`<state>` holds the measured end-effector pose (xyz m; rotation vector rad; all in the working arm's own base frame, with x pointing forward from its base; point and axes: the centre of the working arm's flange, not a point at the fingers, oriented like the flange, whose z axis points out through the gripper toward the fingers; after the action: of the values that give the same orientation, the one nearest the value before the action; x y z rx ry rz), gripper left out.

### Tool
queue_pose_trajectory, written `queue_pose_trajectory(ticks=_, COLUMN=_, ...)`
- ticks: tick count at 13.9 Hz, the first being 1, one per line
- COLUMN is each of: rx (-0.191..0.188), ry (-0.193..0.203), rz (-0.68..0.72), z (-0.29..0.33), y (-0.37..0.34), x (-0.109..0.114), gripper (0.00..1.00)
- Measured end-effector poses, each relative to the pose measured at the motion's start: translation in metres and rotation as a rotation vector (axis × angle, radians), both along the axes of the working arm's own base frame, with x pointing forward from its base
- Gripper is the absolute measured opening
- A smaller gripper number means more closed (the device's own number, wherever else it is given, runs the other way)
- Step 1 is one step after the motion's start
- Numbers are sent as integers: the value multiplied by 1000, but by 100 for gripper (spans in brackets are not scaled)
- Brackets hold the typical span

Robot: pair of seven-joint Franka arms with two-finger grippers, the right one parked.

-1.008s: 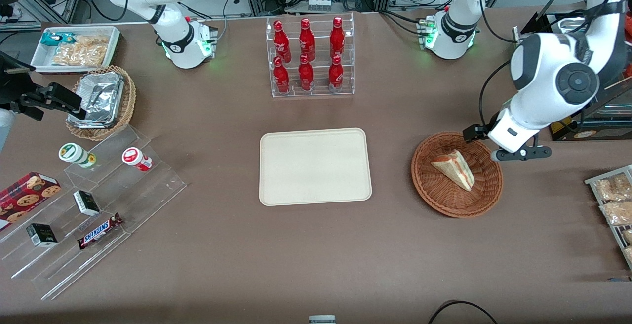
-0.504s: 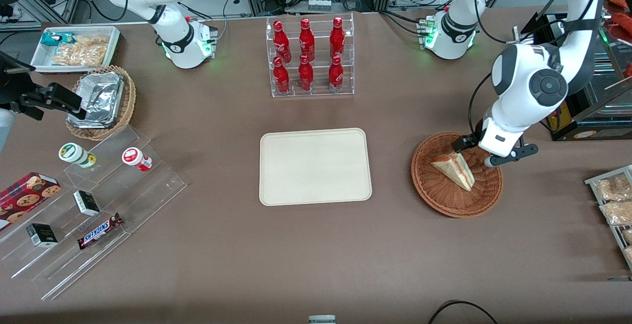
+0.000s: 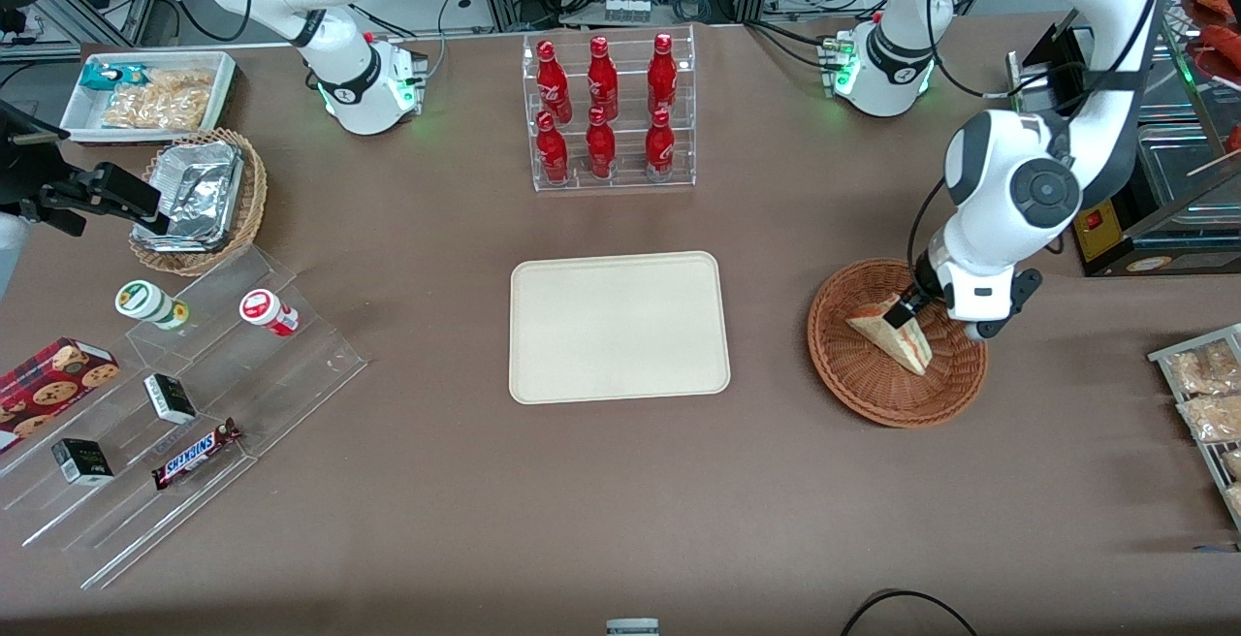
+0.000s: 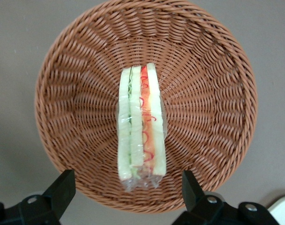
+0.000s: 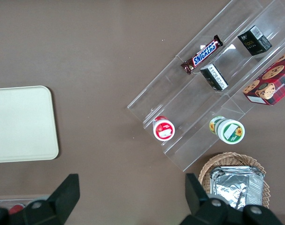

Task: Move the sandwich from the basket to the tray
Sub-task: 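Lower the left gripper and close it on the wrapped sandwich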

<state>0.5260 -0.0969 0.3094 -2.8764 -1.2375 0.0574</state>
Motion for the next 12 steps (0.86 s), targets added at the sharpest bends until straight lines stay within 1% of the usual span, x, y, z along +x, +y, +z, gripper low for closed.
queue_pose_trajectory(ticks=2, rx=2, ry=12, rz=35, z=-12, y=-5, x=0, gripper=100)
queue_pose_trajectory(ticks=6, rx=6, ry=40, rz=48, z=-30, y=-3, x=-1, gripper=100)
queue_pose_trajectory(ticks=10, rx=3, ry=48, rz=56, z=-56, y=0, x=1, gripper=99)
queue_pose_trajectory(ticks=11, rx=4, ry=51, rz=58, z=-59, y=0, x=1, gripper=96)
queue_pose_trajectory(ticks=12, rx=4, ry=54, rz=59, z=-60, y=1, x=1, gripper=87)
